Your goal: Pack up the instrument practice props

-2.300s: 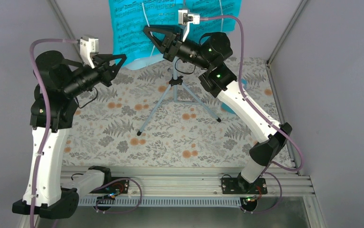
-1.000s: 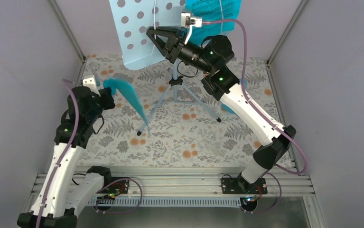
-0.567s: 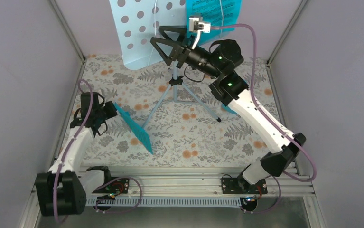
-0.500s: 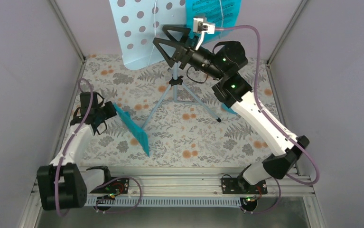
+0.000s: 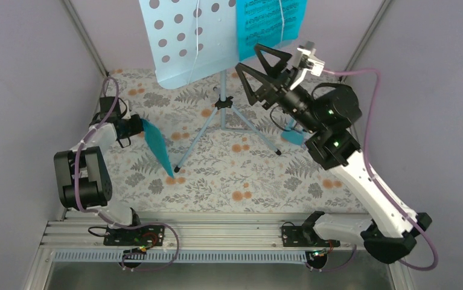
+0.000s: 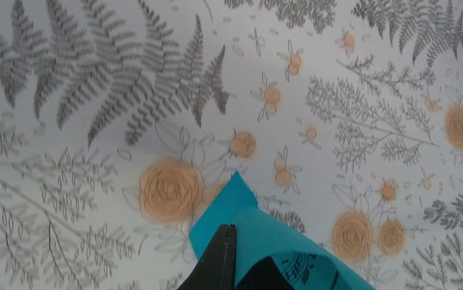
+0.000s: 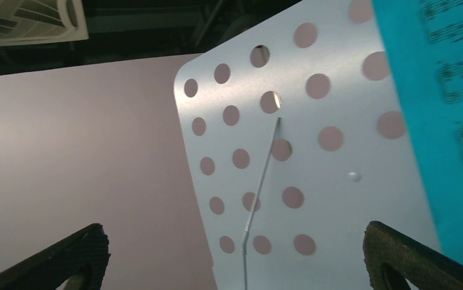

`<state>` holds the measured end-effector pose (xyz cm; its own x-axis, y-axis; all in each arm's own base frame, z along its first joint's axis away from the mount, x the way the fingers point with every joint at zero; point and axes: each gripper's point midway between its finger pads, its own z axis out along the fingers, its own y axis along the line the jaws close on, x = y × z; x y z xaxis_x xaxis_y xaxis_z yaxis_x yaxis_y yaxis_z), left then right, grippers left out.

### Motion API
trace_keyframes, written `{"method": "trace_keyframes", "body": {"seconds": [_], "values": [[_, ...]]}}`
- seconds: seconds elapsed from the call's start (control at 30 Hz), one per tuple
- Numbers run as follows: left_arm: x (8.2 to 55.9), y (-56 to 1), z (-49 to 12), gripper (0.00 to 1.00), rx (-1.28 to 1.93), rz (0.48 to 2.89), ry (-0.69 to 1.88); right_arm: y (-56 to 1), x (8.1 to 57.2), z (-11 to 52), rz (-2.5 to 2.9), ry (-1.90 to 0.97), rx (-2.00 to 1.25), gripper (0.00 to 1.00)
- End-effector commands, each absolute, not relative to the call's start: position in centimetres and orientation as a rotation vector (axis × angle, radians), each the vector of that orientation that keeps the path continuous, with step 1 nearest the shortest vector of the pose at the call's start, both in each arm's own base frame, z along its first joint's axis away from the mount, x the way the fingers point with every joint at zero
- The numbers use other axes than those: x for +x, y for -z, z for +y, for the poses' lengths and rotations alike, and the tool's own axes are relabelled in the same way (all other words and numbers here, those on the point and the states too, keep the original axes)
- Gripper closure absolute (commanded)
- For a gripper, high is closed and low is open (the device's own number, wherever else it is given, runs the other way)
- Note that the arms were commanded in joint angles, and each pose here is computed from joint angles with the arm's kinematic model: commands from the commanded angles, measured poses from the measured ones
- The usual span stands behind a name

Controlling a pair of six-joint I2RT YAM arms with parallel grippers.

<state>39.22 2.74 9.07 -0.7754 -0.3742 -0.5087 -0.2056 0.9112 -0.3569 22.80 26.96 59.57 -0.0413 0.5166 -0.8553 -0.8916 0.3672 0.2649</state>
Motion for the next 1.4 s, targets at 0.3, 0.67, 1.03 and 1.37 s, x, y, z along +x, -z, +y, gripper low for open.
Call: {"method": "trace_keyframes", "body": {"seconds": [0.3,0.67,1.03,1.37], "values": [[38.4,-15.5,4.5,0.98,-0.331,2.417,0.202,-52.6,26.0,19.8,1.315,-0.769,-0.156,0.0],[30.2,-23.3,6.0,0.98,-0.365,2.282,-0.04,-49.6,27.0,19.7,1.384,-0.725,-0.137,0.0],[31.8,-20.8,7.3,0.98,-0.333,2.405,-0.129,-48.8,27.2,19.3,1.402,-0.721,-0.105,0.0],[42.6,-14.8,5.9,0.98,-0.235,2.534,-0.1,-47.6,27.2,17.6,1.431,-0.661,-0.041,0.0]]}}
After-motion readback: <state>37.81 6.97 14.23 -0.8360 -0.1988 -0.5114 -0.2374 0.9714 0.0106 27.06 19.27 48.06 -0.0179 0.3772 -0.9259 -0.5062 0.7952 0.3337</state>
